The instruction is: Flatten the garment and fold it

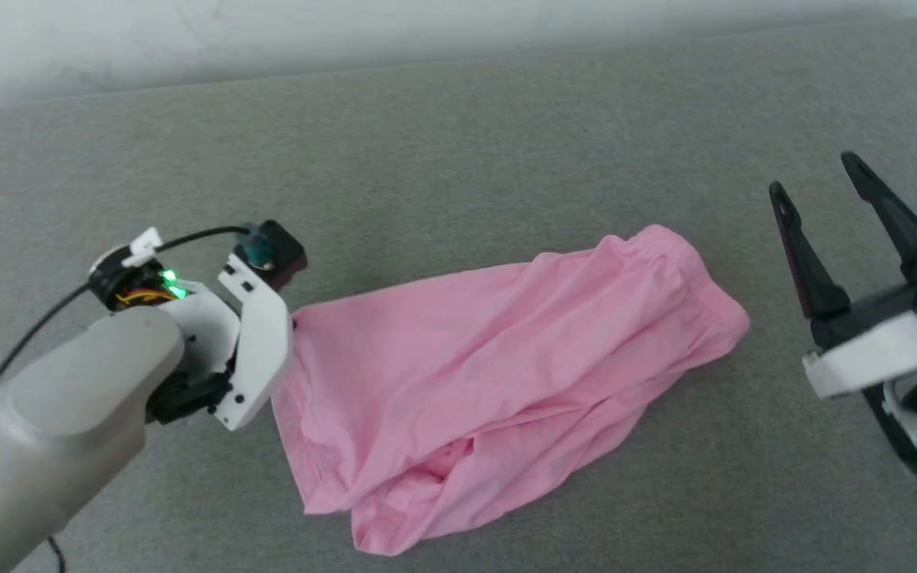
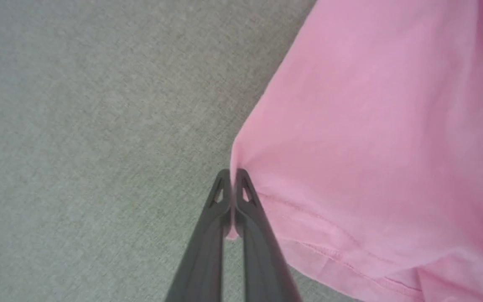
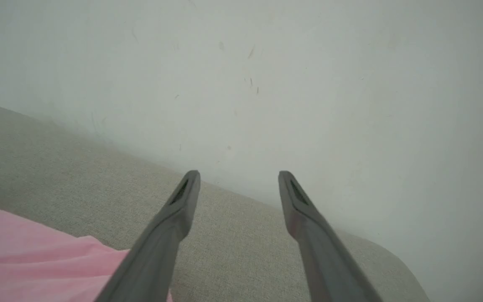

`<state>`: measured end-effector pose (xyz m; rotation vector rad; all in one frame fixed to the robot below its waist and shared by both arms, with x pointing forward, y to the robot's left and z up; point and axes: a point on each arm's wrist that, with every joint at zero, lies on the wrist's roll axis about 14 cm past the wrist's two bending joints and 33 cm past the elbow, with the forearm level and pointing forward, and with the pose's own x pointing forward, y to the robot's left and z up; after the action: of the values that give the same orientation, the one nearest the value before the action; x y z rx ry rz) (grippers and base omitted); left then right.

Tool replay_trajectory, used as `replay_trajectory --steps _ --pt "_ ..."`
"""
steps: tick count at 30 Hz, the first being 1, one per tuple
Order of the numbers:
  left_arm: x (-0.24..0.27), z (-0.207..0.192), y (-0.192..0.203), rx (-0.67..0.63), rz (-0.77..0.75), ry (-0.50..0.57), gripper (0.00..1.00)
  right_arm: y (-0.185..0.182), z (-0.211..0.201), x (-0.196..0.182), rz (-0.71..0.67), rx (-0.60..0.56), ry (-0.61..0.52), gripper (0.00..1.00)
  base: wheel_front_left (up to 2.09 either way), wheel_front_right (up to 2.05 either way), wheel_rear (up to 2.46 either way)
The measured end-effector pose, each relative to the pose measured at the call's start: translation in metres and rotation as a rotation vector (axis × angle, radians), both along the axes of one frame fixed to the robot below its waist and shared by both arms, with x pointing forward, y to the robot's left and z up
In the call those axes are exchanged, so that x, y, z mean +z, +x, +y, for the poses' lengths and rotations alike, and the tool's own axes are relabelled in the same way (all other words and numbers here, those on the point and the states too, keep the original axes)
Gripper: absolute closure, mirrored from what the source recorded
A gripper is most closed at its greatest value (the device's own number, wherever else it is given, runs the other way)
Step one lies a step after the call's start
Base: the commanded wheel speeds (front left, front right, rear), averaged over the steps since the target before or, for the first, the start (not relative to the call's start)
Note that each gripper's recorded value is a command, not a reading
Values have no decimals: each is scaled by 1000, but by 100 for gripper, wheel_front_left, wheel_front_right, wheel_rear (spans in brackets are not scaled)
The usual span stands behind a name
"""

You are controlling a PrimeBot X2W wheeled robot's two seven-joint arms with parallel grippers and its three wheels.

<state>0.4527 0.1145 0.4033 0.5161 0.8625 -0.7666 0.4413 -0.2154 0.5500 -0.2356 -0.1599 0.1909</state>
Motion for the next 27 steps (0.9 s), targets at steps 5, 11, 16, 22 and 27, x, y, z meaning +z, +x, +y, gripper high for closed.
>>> replay_trajectory --steps 5,11,16,22,27 --pt "14 19 -1 44 -58 -36 100 28 27 -7 193 128 -92 0 0 0 0" --pt "21 24 -11 64 -81 -74 100 44 67 -29 552 288 -285 0 0 0 0" --pt "24 17 -10 60 -95 -104 100 54 84 -53 793 330 -433 0 0 0 0" --pt "26 10 5 55 -120 -135 100 61 81 -106 1036 316 -493 0 0 0 0" --pt "16 13 10 70 -109 -139 100 53 77 -157 1183 325 -515 0 0 0 0"
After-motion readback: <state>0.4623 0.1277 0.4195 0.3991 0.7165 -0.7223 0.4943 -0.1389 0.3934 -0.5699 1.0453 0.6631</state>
